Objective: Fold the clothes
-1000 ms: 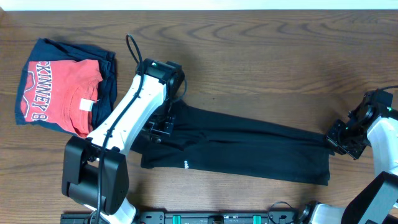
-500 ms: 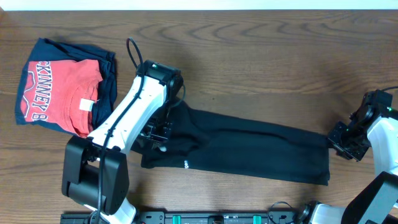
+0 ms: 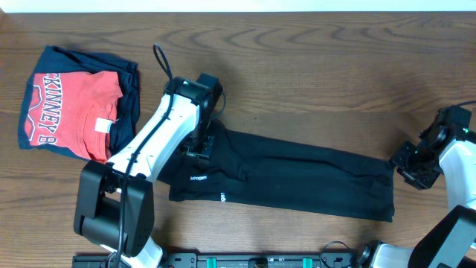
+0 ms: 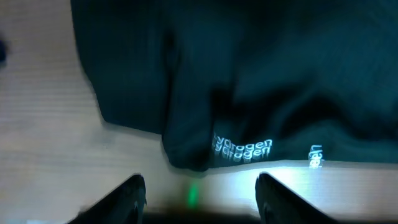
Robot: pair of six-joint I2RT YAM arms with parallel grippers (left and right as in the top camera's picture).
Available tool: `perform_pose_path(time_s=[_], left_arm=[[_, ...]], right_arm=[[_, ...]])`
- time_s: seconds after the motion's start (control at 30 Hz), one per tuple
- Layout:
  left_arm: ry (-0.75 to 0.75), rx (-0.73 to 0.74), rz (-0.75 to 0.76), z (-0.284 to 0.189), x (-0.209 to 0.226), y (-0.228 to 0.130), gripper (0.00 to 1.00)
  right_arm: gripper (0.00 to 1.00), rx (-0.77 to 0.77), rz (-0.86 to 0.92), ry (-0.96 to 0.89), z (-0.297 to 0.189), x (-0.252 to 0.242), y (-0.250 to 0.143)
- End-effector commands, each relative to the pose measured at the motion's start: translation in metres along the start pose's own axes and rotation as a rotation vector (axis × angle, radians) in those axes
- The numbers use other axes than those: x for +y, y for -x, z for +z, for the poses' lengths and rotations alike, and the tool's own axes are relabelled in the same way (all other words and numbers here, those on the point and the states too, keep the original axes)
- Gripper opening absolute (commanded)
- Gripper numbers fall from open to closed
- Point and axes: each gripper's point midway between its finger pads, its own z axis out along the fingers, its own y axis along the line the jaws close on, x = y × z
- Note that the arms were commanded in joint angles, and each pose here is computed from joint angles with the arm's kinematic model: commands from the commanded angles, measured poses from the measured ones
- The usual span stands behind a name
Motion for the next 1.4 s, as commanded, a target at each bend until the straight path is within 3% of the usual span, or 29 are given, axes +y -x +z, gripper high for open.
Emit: perform_pose_path(time_s=[0.0, 0.2, 0.27, 0.3, 0.4, 0.47, 0.57, 0.67, 0.87, 0.93, 1.03, 1.17, 1.27, 1.37], left_arm=[[-0.022, -0.051, -0.006, 0.011, -0.003, 0.009, 0.58], [-0.034, -0.158, 0.002, 0.052, -0.006, 0.028, 0.58], [-0.037, -0.167, -0.013, 0.065, -0.003, 0.028, 0.54], [-0.038, -0.163, -0.019, 0.068, -0.001, 0.026, 0.49], [-0.037, -0.145, -0.043, 0.070, 0.007, 0.023, 0.15], [-0.038, -0.138, -0.064, 0.071, 0.013, 0.022, 0.06], [-0.040, -0.124, -0.098, 0.072, 0.023, 0.020, 0.06], [-0.043, -0.113, -0.131, 0.074, 0.033, 0.018, 0.06], [-0.056, -0.117, -0.149, 0.074, 0.036, 0.020, 0.06], [-0.057, -0.123, -0.150, 0.074, 0.036, 0.022, 0.07], [-0.057, -0.127, -0.150, 0.074, 0.036, 0.023, 0.07], [-0.057, -0.128, -0.150, 0.074, 0.036, 0.023, 0.08], [-0.057, -0.130, -0.150, 0.074, 0.036, 0.023, 0.09], [-0.057, -0.130, -0.150, 0.074, 0.036, 0.023, 0.09]], right_arm=[[0.49, -0.005, 0.012, 0.072, -0.004, 0.011, 0.001], [0.47, -0.010, 0.009, 0.094, -0.004, 0.015, 0.003], [0.55, -0.021, 0.008, 0.097, -0.004, 0.016, 0.005], [0.57, -0.023, 0.007, 0.098, -0.003, 0.016, 0.006], [0.57, -0.016, 0.007, 0.095, 0.004, 0.015, 0.002], [0.57, -0.021, 0.007, 0.096, 0.013, 0.013, 0.000], [0.54, -0.019, 0.016, 0.095, 0.030, 0.010, -0.008], [0.44, -0.004, 0.054, 0.092, 0.044, 0.005, -0.019], [0.15, -0.038, 0.048, 0.131, 0.050, 0.011, -0.014], [0.18, -0.052, 0.040, 0.167, 0.049, 0.018, -0.010], [0.38, -0.029, -0.053, 0.313, 0.043, 0.043, -0.015], [0.42, -0.029, -0.102, 0.353, 0.041, 0.049, -0.017], [0.34, -0.024, -0.101, 0.343, 0.044, 0.047, -0.020], [0.14, -0.038, -0.096, 0.315, 0.051, 0.041, -0.020]])
